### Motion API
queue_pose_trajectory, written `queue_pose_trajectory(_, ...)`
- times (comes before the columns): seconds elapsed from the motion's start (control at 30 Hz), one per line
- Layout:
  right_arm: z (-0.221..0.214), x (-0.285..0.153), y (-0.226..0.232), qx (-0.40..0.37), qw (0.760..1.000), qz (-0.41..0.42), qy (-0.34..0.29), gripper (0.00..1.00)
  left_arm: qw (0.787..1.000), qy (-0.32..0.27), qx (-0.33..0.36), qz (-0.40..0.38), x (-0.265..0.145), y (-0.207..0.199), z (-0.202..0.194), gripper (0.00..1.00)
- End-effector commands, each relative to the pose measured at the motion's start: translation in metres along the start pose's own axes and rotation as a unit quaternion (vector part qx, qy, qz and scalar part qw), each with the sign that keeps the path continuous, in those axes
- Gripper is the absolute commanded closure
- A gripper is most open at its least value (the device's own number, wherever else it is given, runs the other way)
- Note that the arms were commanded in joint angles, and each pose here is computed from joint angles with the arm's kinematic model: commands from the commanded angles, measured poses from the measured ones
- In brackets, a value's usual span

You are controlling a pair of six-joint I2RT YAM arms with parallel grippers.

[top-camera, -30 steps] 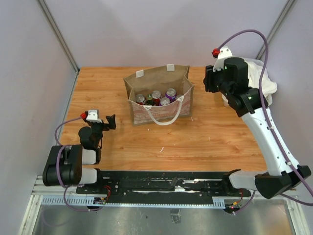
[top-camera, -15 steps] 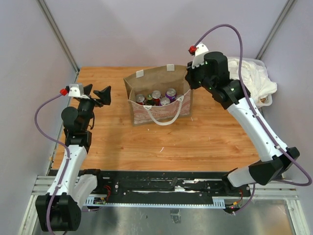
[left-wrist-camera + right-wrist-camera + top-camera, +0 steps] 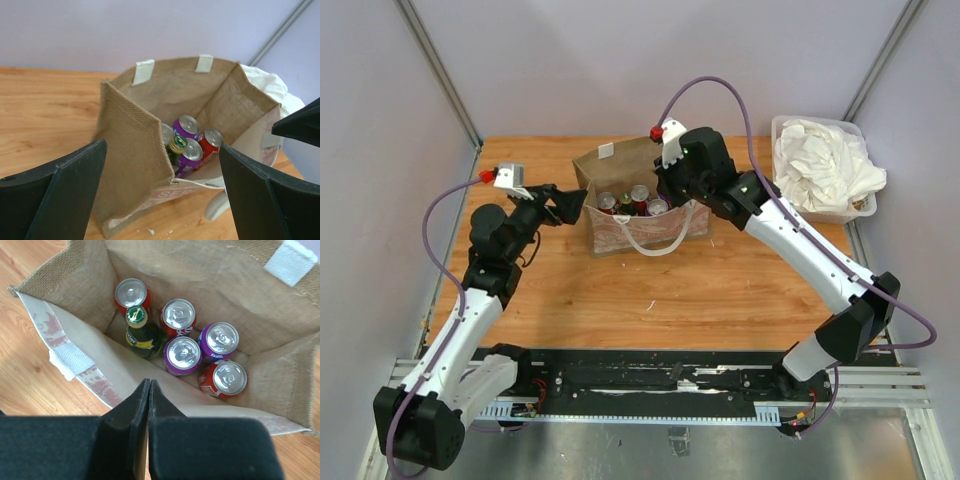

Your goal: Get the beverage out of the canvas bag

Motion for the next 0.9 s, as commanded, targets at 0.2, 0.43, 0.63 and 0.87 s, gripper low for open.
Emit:
queue_pose_trajectory(0.2, -0.023, 0.016, 0.027, -0.004, 0.999, 0.034, 0.019, 0.99, 0.999, 0.035, 0.014, -0.001, 0.026, -0.012, -0.004, 0.0)
queue_pose_trajectory(0.43, -0.05, 0.018, 0.039, 0.0, 0.998, 0.048, 0.039, 0.99, 0.997, 0.074, 0.026, -0.008, 0.048, -0.011, -0.017, 0.0)
queue_pose_trajectory(0.63, -0.068, 0.016, 0.044, 0.004, 0.997, 0.049, 0.053, 0.99, 0.992, 0.124, 0.035, -0.016, 0.056, -0.016, -0.042, 0.0)
queue_pose_trajectory(0.87, -0.079, 0.015, 0.042, 0.005, 0.997, 0.041, 0.061, 0.99, 0.985, 0.166, 0.035, -0.006, 0.042, -0.016, -0.06, 0.06)
Point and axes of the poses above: each gripper's point midway between its finger pads, its own x axis out along the fingers, its own y axis along the line the jaws close on, z = x × y, the point moved 9 cm from there along -x, back along the fingers, and after that the axes turned 3 degrees about x, right-handed, at the moved point
